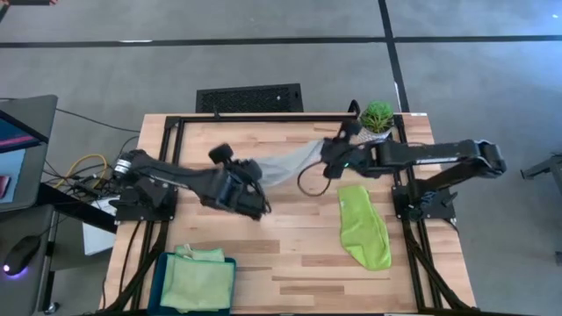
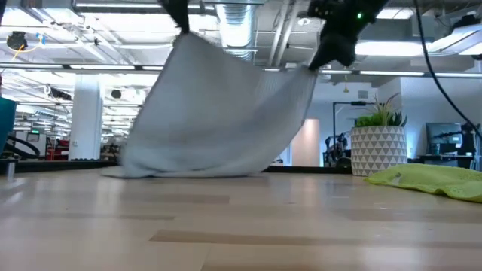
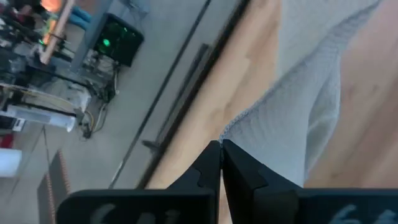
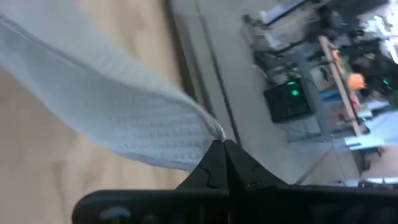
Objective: Fold microfiber towels
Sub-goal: Fold the gray microfiber cloth
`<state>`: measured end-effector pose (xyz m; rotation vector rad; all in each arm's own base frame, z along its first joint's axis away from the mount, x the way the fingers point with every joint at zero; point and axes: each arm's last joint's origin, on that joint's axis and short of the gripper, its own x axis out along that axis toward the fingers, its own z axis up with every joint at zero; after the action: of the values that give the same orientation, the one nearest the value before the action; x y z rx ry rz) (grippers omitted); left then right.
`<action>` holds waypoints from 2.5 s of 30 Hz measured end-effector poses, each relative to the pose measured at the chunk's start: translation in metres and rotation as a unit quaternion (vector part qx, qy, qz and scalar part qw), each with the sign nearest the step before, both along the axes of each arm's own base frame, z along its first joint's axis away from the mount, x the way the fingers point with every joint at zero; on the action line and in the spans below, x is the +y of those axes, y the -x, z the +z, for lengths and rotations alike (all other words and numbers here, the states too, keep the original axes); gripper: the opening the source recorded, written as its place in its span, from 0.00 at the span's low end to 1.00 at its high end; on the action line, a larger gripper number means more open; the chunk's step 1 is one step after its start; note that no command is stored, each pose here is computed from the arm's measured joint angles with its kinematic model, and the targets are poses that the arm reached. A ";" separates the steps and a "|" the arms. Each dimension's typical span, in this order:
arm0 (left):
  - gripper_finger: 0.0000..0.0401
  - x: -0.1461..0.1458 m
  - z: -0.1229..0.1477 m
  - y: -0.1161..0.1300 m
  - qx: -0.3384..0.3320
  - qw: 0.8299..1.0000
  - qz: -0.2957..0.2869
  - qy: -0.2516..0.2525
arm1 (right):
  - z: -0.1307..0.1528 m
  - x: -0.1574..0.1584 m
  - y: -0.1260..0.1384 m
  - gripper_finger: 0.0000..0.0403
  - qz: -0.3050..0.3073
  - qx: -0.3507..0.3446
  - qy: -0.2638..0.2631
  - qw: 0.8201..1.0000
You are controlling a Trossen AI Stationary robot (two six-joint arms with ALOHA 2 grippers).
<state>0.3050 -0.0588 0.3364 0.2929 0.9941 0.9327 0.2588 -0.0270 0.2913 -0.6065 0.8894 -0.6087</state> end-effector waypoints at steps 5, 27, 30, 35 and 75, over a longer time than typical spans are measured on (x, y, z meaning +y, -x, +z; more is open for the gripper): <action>0.00 0.030 0.035 0.003 -0.045 0.998 0.029 -0.040 | 0.027 -0.017 0.019 0.00 -0.026 -0.060 0.019 0.998; 0.00 0.119 0.092 0.011 -0.031 0.980 0.117 -0.157 | 0.091 -0.043 0.050 0.00 -0.061 -0.150 0.092 0.983; 0.00 0.105 0.089 0.013 -0.020 0.984 0.097 -0.147 | 0.089 -0.034 0.048 0.00 -0.040 -0.136 0.086 0.986; 0.00 0.076 0.086 0.013 -0.044 0.993 0.056 -0.098 | 0.079 -0.014 0.047 0.00 -0.007 -0.115 0.051 0.992; 0.00 -0.091 -0.067 0.031 -0.040 0.943 0.048 0.327 | -0.065 0.127 0.031 0.01 0.091 0.143 -0.294 0.941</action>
<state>0.2743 -0.1499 0.2691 -0.3528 1.1915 0.6462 0.2277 0.1003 0.2259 -0.2276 1.2081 -0.0674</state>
